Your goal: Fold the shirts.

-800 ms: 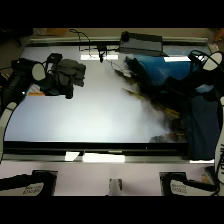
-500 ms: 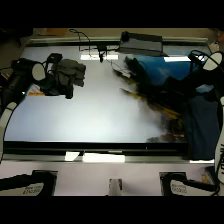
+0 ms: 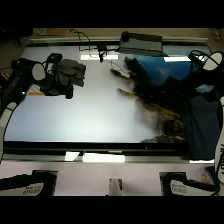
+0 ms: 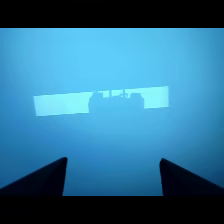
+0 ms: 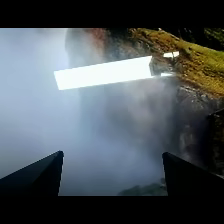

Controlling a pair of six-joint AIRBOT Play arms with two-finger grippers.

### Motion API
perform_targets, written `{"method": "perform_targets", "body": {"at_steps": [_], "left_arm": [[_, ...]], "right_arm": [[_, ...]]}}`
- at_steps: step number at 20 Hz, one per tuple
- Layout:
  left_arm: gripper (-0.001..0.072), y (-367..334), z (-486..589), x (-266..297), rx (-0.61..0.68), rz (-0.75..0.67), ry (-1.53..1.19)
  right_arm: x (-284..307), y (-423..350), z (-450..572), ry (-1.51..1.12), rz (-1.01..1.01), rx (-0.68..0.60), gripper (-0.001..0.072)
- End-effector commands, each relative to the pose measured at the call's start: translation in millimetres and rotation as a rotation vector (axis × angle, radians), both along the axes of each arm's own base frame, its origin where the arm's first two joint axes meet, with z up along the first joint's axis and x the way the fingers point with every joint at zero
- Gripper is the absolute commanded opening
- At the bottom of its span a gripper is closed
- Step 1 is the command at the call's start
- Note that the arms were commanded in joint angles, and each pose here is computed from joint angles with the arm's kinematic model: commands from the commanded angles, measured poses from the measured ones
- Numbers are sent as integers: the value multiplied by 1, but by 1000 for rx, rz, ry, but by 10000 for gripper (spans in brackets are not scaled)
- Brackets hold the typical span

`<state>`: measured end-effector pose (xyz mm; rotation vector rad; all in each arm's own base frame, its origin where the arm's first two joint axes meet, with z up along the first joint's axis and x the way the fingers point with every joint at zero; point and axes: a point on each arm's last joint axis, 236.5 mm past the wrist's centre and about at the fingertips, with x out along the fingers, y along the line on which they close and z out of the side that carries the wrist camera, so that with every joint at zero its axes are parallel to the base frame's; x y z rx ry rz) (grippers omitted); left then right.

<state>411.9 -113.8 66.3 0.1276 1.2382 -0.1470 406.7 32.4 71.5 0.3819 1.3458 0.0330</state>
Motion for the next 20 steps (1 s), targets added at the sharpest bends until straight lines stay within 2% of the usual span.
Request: {"method": "perform_targets", "body": {"at_steps": [1,9,11,12,15,17,19,20], "left_arm": [[702,-4,1,3,-19,8,-13],[700,-28,31,67,-126,-7,-304],[696,-26,37,99,-121,-11,-423],[634,-15,31,113,-110,17,-435],[668,48,-20,140,-139,288,-285],[677,85,-55,142,-252,548,-153],[720,105,-72,143,-341,656,-100],[719,116,-78,144,-360,688,-88]], "right_arm": [[0,0,1,-2,0,-1,662],[16,-2,5,-71,-18,-4,663],[19,-3,5,-82,-15,-12,662],[23,-8,6,-102,-19,-31,662],[28,-16,5,-120,-28,-65,662],[26,-15,4,-110,-25,-59,662],[23,-14,3,-97,-22,-56,662],[22,-14,3,-93,-20,-56,662]]}}
